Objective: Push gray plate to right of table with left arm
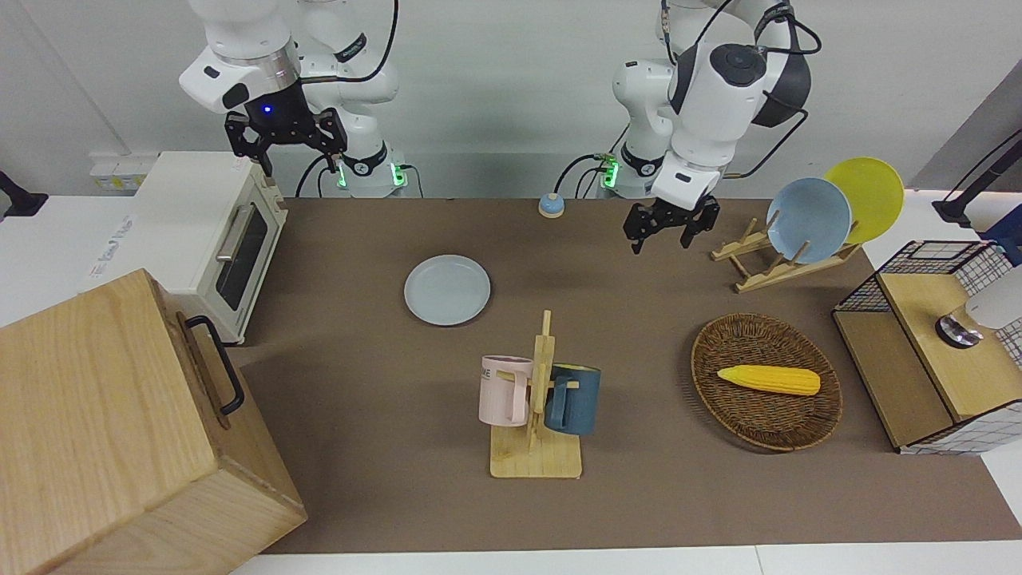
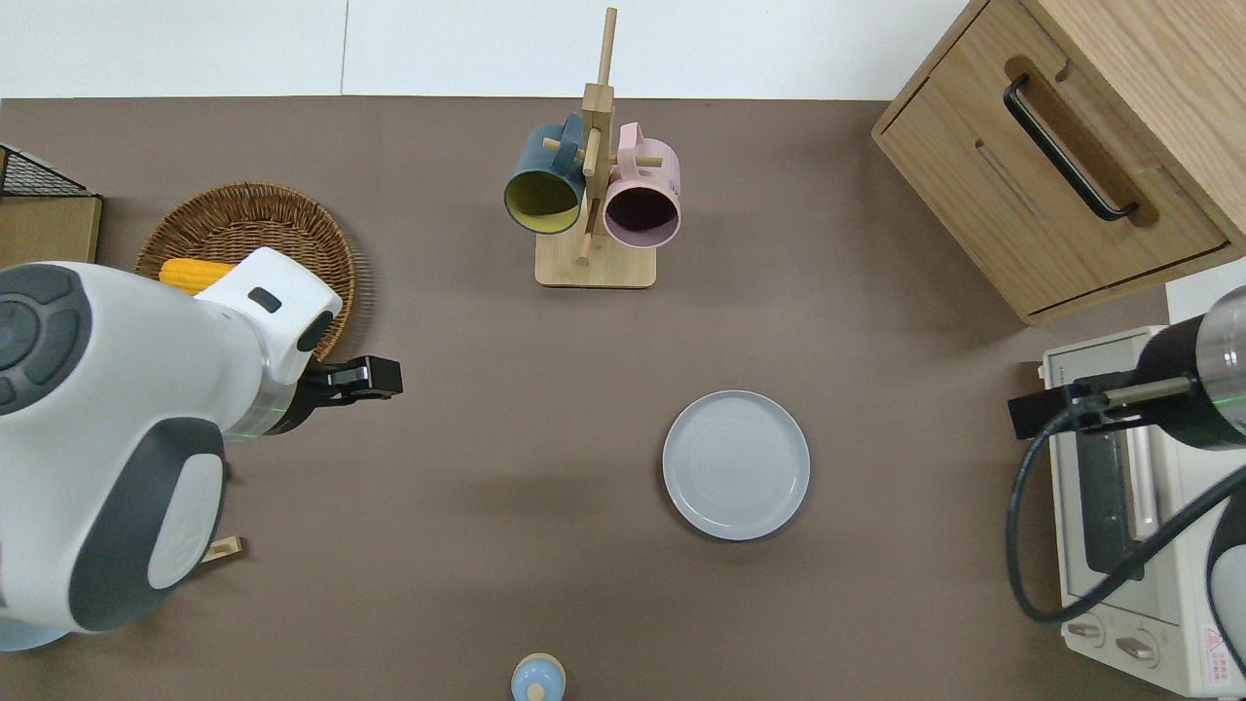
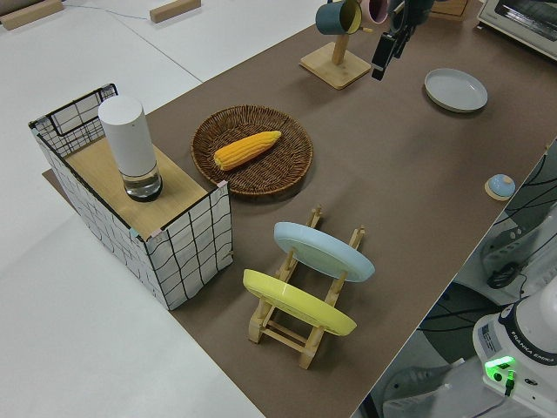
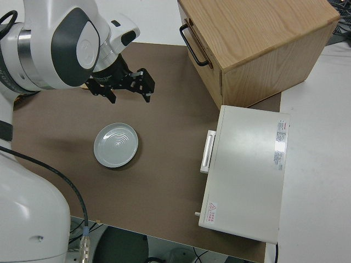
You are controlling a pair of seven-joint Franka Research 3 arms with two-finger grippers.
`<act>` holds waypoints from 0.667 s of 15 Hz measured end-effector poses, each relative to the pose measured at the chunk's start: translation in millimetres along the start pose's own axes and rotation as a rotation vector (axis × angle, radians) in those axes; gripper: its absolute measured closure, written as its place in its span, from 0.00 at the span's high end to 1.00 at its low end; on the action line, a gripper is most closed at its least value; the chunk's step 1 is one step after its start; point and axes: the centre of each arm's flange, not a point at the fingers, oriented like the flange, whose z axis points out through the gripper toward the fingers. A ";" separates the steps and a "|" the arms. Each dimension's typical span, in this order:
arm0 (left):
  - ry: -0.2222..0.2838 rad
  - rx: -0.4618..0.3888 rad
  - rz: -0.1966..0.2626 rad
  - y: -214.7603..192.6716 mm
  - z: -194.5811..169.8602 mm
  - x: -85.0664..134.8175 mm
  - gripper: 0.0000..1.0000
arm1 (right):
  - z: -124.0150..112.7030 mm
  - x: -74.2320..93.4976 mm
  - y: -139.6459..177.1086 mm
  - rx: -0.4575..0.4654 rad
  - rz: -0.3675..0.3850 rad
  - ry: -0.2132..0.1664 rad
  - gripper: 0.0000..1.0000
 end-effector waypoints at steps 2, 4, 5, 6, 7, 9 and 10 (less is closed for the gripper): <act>-0.005 0.012 0.001 -13.6 -17.2 2.5 1.00 | 0.0 0.0 0.0 0.000 0.000 0.000 1.00; -0.008 0.019 0.003 -27.1 -40.9 3.3 1.00 | 0.0 0.0 0.0 0.000 0.000 0.000 1.00; -0.009 0.020 -0.002 -35.8 -54.5 3.7 1.00 | 0.0 0.0 0.0 0.000 0.000 0.000 1.00; -0.010 0.022 -0.010 -45.4 -68.0 4.0 1.00 | 0.0 0.0 0.0 0.000 0.000 0.000 1.00; -0.013 0.024 -0.018 -53.2 -78.1 3.8 1.00 | 0.0 0.0 0.0 0.000 0.000 0.000 1.00; -0.030 0.028 -0.037 -65.3 -90.4 2.3 1.00 | 0.0 0.0 0.0 0.000 0.000 0.000 1.00; -0.040 0.030 -0.045 -69.9 -94.1 1.6 1.00 | 0.0 0.0 0.0 0.000 0.000 0.000 1.00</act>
